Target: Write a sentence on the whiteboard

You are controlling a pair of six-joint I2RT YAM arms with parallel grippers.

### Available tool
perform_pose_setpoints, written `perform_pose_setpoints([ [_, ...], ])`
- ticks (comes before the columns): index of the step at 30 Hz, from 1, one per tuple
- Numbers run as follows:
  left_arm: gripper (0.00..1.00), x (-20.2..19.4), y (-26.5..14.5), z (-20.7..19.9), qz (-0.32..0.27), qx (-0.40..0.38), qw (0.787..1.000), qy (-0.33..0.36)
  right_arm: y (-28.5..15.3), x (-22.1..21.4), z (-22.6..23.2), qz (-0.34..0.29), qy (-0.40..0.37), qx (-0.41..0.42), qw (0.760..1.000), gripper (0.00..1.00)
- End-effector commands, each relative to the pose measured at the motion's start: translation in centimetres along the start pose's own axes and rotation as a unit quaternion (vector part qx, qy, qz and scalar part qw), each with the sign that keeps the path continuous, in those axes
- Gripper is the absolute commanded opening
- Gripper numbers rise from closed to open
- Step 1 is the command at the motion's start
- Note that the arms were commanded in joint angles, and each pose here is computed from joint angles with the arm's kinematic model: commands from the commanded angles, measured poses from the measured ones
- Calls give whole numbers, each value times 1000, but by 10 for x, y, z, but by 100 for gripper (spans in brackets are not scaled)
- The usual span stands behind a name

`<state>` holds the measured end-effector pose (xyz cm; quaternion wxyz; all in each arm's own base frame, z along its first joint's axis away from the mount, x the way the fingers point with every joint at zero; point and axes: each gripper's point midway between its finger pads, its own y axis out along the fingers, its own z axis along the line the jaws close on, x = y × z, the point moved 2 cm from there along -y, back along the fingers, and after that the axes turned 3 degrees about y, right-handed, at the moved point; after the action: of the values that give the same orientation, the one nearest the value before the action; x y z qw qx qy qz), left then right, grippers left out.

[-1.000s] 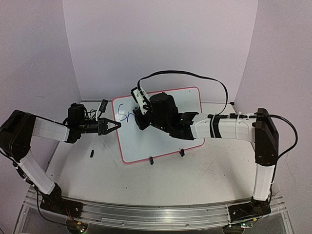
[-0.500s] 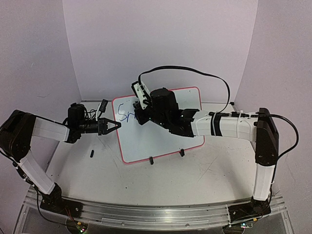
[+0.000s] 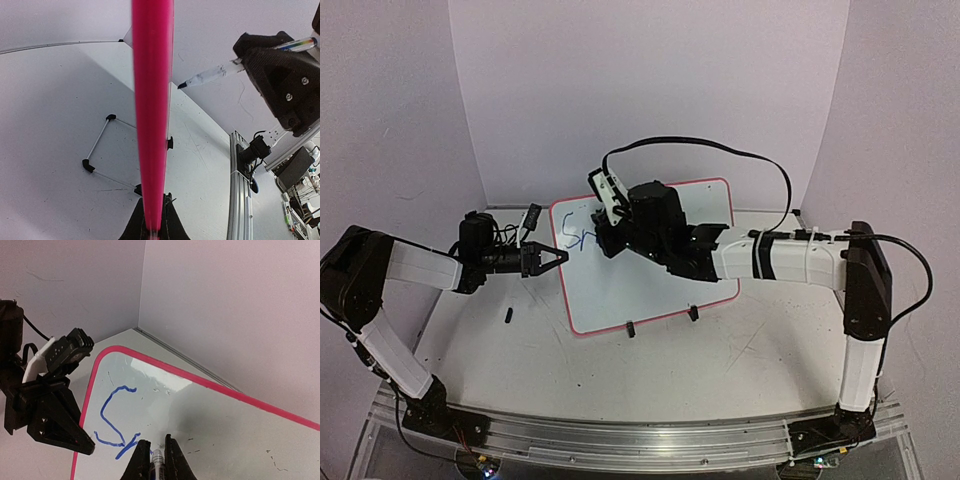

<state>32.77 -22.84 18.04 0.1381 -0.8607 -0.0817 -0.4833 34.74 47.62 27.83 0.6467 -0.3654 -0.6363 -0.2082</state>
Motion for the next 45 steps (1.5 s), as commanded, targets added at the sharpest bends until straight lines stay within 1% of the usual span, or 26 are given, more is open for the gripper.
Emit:
perform_pose_setpoints([
  [1, 0, 9, 1, 15, -10, 38, 999, 13, -14, 13, -3, -12, 10, 2, 1000, 0],
  [5, 0, 10, 1, 14, -10, 38, 999, 13, -10, 7, -2, -4, 11, 2, 1000, 0],
  [25, 0, 8, 0, 14, -9, 38, 999, 13, 2, 17, -10, -17, 7, -31, 999, 0],
  [32, 0, 9, 0, 14, -10, 38, 999, 14, -1, 10, 1, -8, 12, 7, 1000, 0],
  [45, 0, 9, 0, 14, -10, 38, 999, 13, 2, -6, 0, 12, 16, -2, 1000, 0],
])
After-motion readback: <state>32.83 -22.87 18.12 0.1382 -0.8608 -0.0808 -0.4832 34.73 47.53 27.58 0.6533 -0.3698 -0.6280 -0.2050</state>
